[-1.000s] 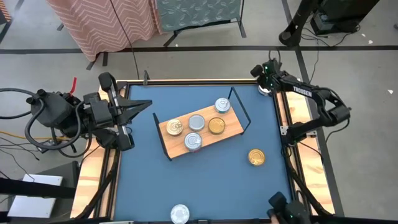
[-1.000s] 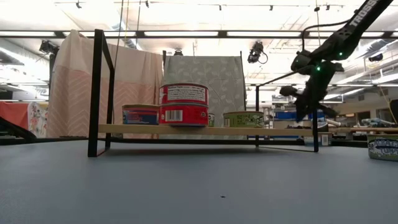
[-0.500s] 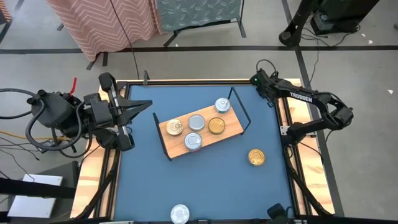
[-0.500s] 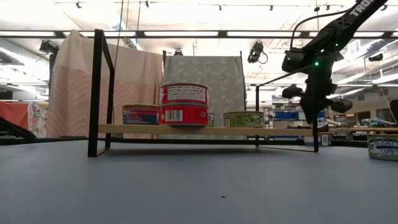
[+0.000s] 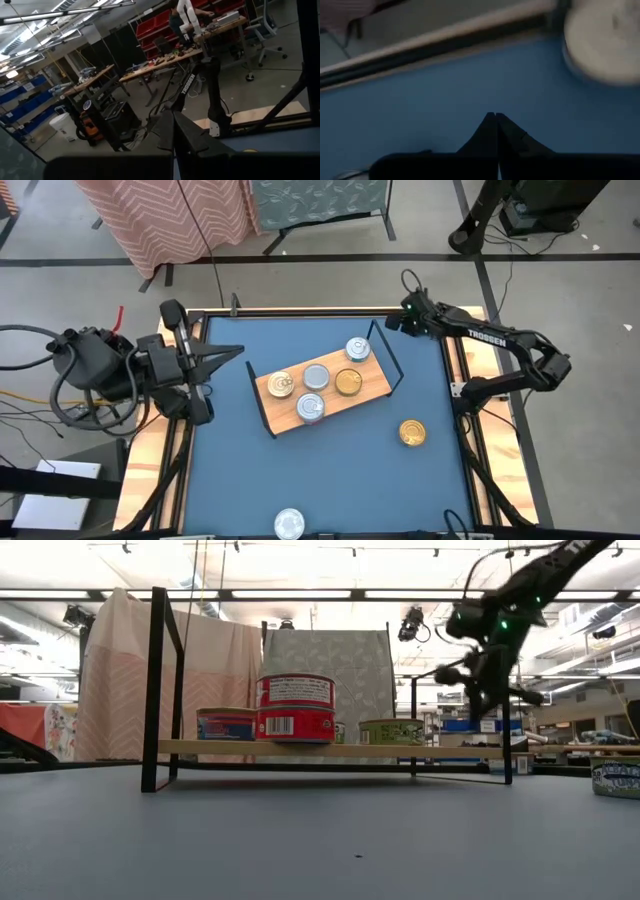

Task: Stack canned seafood by type on shelf
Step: Put the blue/pink tuna can on the shelf

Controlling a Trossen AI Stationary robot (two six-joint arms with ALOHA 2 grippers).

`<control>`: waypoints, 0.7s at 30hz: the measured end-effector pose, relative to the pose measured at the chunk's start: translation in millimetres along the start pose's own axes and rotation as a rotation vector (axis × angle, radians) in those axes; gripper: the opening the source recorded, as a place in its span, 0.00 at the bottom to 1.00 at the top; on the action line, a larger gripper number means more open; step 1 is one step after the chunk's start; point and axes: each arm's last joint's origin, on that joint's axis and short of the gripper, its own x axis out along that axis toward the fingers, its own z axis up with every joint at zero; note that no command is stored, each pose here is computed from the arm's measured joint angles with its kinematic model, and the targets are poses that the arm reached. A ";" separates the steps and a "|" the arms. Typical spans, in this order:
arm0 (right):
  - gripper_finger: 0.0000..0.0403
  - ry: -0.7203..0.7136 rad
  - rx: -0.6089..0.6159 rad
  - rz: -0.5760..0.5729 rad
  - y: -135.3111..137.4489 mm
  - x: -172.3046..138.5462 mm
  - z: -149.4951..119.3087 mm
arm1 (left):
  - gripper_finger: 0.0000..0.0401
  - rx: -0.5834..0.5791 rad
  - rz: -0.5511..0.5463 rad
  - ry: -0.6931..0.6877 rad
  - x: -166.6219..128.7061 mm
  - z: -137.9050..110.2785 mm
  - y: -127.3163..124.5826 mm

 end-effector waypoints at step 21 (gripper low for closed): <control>0.00 0.364 -0.991 0.129 67.1 -43.2 113.4 | 0.01 -0.076 -0.020 -0.030 -1.4 1.9 7.6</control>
